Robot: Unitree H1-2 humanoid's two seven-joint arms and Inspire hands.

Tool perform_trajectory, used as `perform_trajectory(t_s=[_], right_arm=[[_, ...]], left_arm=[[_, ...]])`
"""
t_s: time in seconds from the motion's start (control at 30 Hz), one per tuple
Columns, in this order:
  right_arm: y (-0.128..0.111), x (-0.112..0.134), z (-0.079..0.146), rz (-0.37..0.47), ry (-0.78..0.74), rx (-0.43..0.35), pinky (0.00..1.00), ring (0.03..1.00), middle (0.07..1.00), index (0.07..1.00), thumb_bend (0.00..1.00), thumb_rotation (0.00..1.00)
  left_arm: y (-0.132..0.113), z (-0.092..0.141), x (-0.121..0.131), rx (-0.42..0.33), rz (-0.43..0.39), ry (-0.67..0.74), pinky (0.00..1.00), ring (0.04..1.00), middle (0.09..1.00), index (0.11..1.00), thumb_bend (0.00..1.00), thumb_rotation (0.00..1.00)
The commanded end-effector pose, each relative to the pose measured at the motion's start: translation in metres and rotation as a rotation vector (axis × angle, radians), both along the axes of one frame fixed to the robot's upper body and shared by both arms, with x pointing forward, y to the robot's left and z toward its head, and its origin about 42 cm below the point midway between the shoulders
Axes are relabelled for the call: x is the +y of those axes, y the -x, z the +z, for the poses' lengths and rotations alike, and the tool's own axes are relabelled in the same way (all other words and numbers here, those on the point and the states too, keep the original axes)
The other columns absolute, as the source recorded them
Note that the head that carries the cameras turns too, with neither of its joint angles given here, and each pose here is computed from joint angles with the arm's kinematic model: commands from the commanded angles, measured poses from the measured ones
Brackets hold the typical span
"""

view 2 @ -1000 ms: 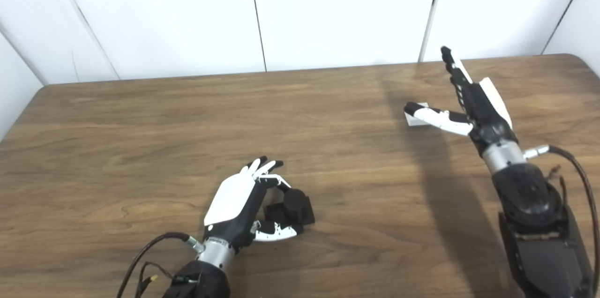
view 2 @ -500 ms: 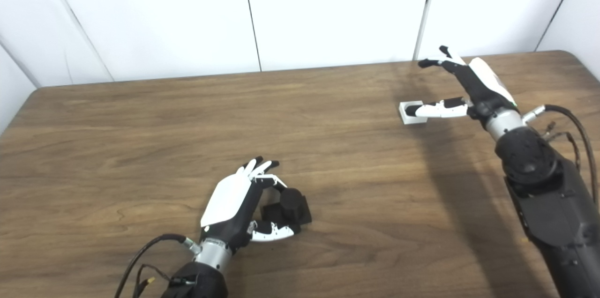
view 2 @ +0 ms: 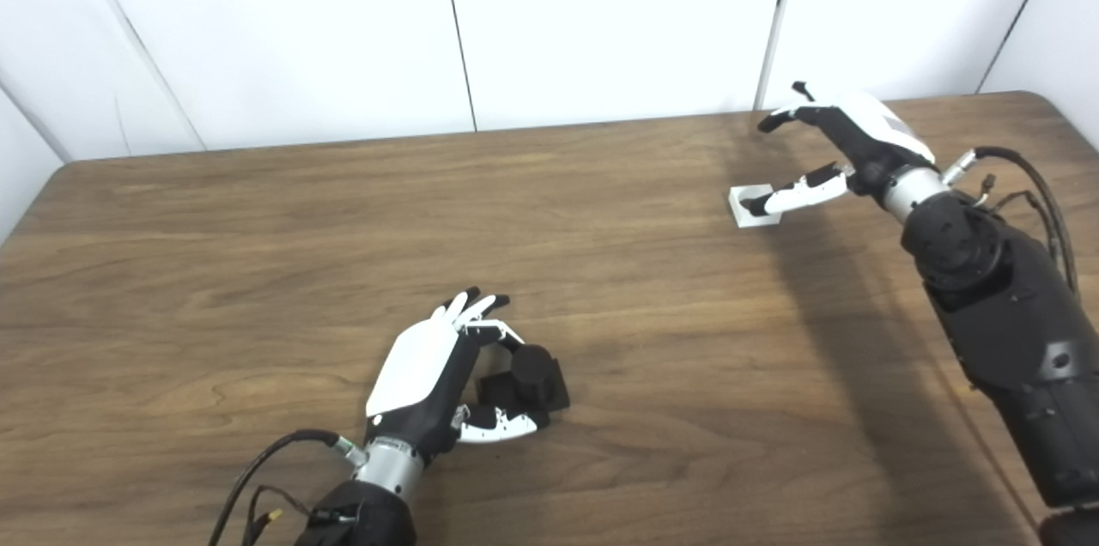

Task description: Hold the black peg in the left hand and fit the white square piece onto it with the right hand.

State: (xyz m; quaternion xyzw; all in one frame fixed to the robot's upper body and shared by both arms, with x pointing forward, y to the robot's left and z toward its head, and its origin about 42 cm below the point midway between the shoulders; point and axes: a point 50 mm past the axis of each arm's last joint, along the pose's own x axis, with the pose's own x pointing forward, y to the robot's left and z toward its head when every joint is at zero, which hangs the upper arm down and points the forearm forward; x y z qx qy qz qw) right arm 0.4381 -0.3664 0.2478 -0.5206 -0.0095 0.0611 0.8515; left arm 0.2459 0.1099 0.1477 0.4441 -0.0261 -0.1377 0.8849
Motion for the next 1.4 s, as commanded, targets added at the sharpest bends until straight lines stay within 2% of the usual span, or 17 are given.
perform_trajectory(t_s=[0.0,0.27,0.77,1.37], right_arm=[[-0.013,-0.001,0.044,0.018,0.046,-0.096,1.0,1.0,1.0,0.766,0.91,0.25],[-0.013,0.008,0.052,0.039,0.15,-0.035,1.0,1.0,1.0,0.758,0.91,0.25],[-0.019,0.017,0.048,0.074,0.313,0.03,1.0,1.0,1.0,0.75,0.94,0.25],[-0.028,0.014,0.044,0.071,0.34,0.038,1.0,1.0,1.0,0.752,0.92,0.26]], left_arm=[[0.003,-0.015,0.001,0.063,-0.001,-0.05,1.0,1.0,0.922,0.492,0.52,0.07],[0.001,-0.016,0.001,0.061,0.006,-0.055,1.0,1.0,0.924,0.492,0.52,0.07],[-0.006,-0.013,0.0,0.045,0.018,-0.039,1.0,1.0,0.922,0.492,0.52,0.07],[-0.005,-0.014,0.005,0.05,0.022,-0.043,1.0,1.0,0.921,0.492,0.52,0.07]])
